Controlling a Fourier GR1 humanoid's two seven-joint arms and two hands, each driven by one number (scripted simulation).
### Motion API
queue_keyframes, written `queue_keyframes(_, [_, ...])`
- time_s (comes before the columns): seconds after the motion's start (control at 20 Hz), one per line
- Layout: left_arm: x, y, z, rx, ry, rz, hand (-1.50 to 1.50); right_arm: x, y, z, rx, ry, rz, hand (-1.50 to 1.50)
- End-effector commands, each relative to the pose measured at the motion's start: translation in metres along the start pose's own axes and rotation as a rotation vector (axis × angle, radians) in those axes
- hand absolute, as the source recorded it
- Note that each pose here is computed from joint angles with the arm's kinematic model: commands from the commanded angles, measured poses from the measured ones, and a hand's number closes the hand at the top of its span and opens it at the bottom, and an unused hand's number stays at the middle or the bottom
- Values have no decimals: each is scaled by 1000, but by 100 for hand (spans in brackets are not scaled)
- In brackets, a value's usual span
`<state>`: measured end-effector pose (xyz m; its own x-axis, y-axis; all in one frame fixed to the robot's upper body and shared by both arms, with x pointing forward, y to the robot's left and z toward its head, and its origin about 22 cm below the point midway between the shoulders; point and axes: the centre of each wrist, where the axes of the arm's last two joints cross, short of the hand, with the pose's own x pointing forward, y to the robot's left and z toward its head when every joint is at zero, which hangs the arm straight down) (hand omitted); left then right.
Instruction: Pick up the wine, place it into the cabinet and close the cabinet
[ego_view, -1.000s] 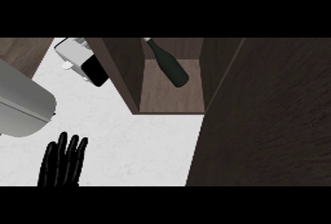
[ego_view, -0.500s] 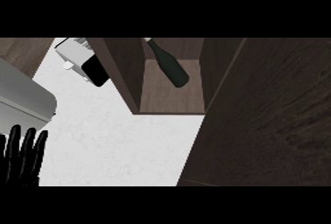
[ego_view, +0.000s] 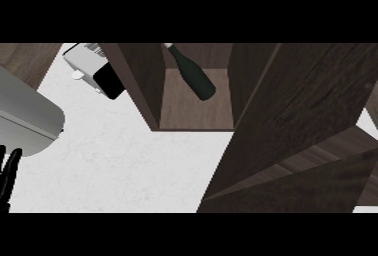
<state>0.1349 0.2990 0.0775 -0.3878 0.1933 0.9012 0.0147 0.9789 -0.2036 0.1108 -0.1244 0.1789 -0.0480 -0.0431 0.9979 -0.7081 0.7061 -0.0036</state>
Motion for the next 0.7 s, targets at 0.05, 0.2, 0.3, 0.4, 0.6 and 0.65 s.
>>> queue_keyframes(0.05, [12,18,-6,-2,-3,-17,-150,10,39,-1,102,-103,-9,150])
queue_keyframes(0.2, [30,27,-20,-24,7,-18,-150,17,40,0,74,-132,-1,150])
queue_keyframes(0.3, [23,34,-19,-7,4,0,-150,7,51,-12,68,-150,38,150])
queue_keyframes(0.4, [11,24,-15,-15,5,29,-150,12,50,-18,70,-151,57,150])
queue_keyframes(0.6, [8,19,-21,-34,26,75,-150,14,52,-29,10,-176,88,150])
queue_keyframes(0.65, [17,16,-12,-44,33,62,-150,13,47,-41,-17,-162,102,150])
